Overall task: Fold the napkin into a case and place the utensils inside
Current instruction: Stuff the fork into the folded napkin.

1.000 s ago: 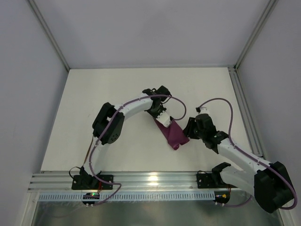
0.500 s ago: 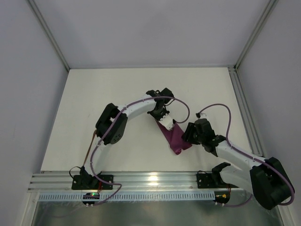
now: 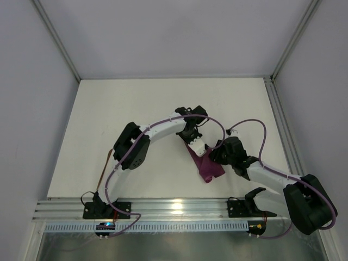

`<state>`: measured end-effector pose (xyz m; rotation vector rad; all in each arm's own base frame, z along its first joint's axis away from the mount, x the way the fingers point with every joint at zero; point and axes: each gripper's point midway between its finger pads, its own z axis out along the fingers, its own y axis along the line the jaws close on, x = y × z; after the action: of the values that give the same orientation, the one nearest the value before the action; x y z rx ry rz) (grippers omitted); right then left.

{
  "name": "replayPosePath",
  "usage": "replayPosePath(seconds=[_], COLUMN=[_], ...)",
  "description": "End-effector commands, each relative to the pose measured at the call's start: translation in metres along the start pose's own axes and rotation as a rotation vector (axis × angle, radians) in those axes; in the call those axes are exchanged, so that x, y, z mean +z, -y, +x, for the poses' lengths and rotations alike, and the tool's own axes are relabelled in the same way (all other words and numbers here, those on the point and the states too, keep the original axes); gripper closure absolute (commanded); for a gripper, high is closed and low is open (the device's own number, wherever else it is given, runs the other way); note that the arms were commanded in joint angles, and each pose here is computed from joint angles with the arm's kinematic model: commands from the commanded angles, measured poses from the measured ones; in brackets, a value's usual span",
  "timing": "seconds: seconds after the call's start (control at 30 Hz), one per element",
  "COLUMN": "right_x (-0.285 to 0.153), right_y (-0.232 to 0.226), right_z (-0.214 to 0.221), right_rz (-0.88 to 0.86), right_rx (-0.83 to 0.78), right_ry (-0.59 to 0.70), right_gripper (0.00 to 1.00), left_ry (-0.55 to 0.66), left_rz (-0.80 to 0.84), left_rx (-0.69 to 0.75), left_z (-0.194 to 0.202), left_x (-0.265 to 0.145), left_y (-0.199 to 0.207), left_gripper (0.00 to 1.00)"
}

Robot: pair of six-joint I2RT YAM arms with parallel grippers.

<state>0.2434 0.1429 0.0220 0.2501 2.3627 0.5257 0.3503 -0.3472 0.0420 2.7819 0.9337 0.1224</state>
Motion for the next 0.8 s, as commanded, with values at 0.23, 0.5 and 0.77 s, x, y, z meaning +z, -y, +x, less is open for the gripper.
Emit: replayPosePath(seconds=[0.23,0.5,0.77], right_x=[0.003,0.001,0.001], right_y=[0.003,0.007,0.008], right_z=[0.008,0.010,0.009], right_rz=[0.002,0.019,0.020], right_rx=[0.019,0.021,0.014], right_ry=[-0.014,-0.013,-0.011], right_gripper=[0.60,0.59,0.59], left_ry=[0.112,0.074,0.077], left_rz=[-0.012,-0.058,-0.110], left_rx=[0.045,0.006,-0.186], left_z=[-0.038,-0.031,-0.008], left_x=[0.001,-0.001,-0.053], left_y=[-0.008,-0.020,-0.031], left_gripper=[0.82,0.50,0.28])
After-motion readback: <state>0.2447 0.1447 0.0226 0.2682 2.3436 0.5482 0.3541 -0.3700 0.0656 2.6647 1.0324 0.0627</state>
